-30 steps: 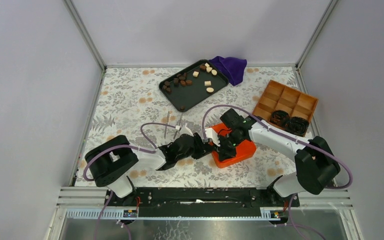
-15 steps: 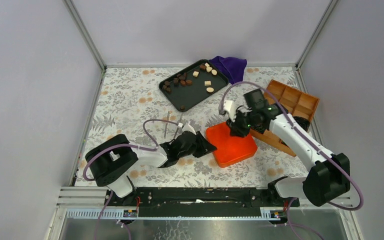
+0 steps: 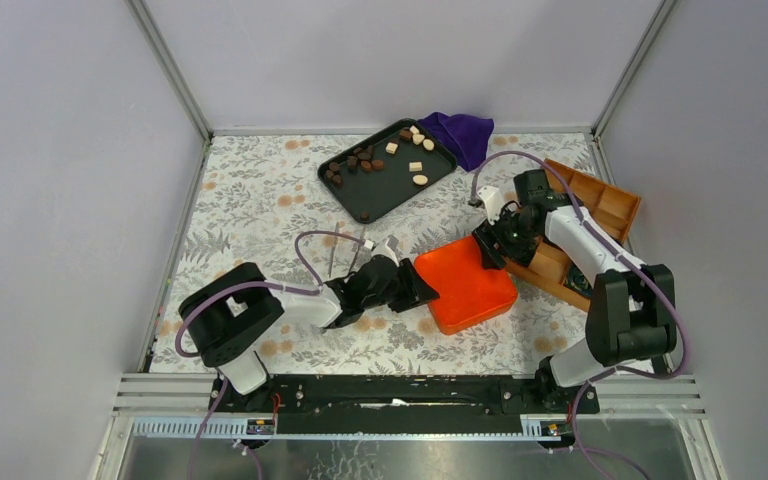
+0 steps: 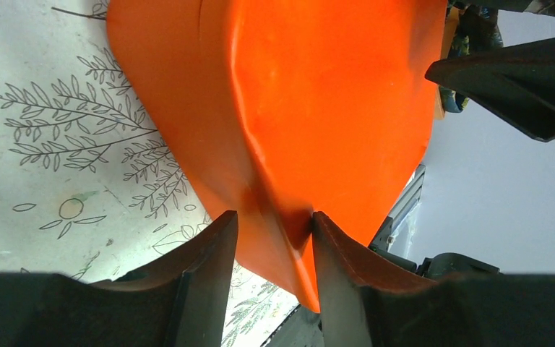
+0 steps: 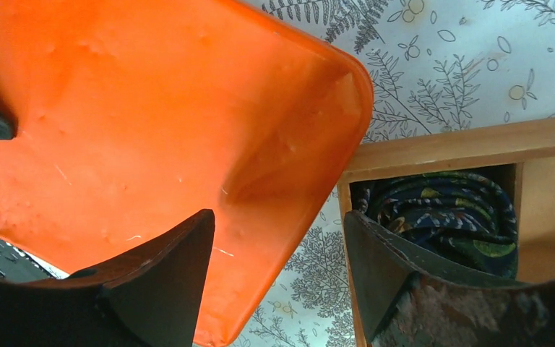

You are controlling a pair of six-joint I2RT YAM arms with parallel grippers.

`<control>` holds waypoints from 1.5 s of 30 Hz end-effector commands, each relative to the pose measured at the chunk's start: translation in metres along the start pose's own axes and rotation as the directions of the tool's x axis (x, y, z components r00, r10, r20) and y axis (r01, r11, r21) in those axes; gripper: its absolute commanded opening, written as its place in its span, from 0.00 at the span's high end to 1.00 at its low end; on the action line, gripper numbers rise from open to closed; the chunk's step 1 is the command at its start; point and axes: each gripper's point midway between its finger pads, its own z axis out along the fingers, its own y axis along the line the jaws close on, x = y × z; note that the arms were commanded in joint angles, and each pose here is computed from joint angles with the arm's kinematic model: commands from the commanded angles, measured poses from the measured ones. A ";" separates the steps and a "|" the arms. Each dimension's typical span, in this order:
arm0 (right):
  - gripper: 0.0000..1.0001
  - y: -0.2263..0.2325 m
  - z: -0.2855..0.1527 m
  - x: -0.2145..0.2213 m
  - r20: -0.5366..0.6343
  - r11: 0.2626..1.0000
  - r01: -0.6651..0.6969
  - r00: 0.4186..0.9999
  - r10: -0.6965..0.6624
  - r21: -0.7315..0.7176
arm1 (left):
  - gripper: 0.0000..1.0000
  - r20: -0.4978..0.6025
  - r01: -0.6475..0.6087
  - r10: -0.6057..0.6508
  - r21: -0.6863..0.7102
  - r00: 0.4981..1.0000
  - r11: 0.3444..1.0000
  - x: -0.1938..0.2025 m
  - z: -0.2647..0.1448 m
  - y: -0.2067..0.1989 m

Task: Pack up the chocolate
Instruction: Close the box lid on the packing box.

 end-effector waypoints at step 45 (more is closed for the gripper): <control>0.19 0.041 -0.040 -0.037 0.134 0.984 0.176 0.976 -0.174 -0.008 | 0.46 -0.035 -0.098 0.092 -0.225 0.995 0.969 -0.008 -0.026 0.086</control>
